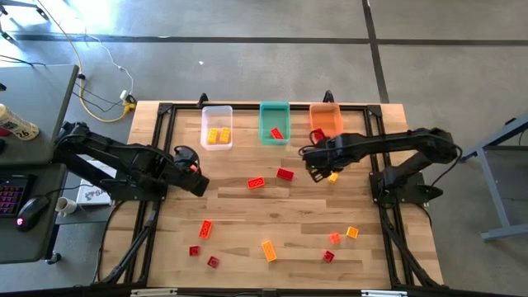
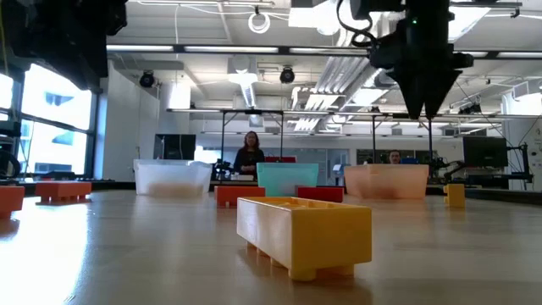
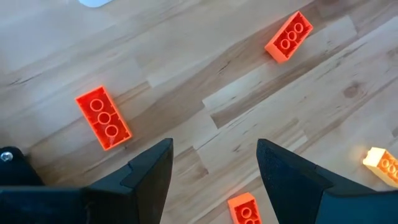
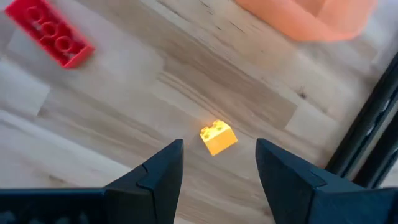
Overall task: Sort & place blocks by color
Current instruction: Put the yellow game piece into the transparent bin
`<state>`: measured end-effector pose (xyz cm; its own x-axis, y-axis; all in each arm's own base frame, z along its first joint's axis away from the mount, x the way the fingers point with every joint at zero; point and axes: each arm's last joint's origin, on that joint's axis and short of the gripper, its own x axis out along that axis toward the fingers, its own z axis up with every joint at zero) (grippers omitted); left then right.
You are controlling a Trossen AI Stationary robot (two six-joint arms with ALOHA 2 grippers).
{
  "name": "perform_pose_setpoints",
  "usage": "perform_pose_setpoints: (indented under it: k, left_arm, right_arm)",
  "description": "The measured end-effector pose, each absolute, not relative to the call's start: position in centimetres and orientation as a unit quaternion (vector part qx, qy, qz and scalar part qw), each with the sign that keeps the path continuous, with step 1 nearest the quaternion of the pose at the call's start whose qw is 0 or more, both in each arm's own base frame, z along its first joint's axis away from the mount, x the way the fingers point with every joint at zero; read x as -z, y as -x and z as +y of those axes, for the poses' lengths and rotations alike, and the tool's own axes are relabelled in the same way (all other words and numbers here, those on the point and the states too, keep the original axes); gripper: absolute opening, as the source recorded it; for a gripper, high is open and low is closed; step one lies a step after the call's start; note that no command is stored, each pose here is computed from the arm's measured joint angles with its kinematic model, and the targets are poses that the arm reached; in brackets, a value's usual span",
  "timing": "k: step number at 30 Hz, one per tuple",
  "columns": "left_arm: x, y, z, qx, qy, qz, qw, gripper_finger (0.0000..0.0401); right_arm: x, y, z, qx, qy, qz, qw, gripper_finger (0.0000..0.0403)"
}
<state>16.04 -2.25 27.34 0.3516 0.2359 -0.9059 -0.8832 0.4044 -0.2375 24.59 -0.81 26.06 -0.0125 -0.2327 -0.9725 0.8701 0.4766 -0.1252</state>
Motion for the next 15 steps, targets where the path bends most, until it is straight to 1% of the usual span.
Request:
perform_pose_setpoints:
  k: [4,8,13,15]
  left_arm:
    - [-27.3,-16.1,-2.2,-0.383,0.38,0.422,0.729,0.022]
    - [-27.3,-16.1,-2.2,-0.38,0.376,0.425,0.731,0.022]
    - [-27.3,-16.1,-2.2,-0.378,0.375,0.426,0.731,0.022]
    - [-27.3,-16.1,-2.2,-0.375,0.37,0.429,0.734,0.022]
  right_arm:
    - [-25.1,-23.7,-0.8,0.457,-0.312,0.546,0.628,0.0188]
    - [-24.0,-23.2,-0.8,0.495,-0.333,0.532,0.601,0.0188]
    - [-22.3,-22.8,-0.7,0.524,-0.381,0.51,0.566,0.0189]
    - [-21.6,-22.8,-0.7,0.53,-0.397,0.498,0.56,0.0189]
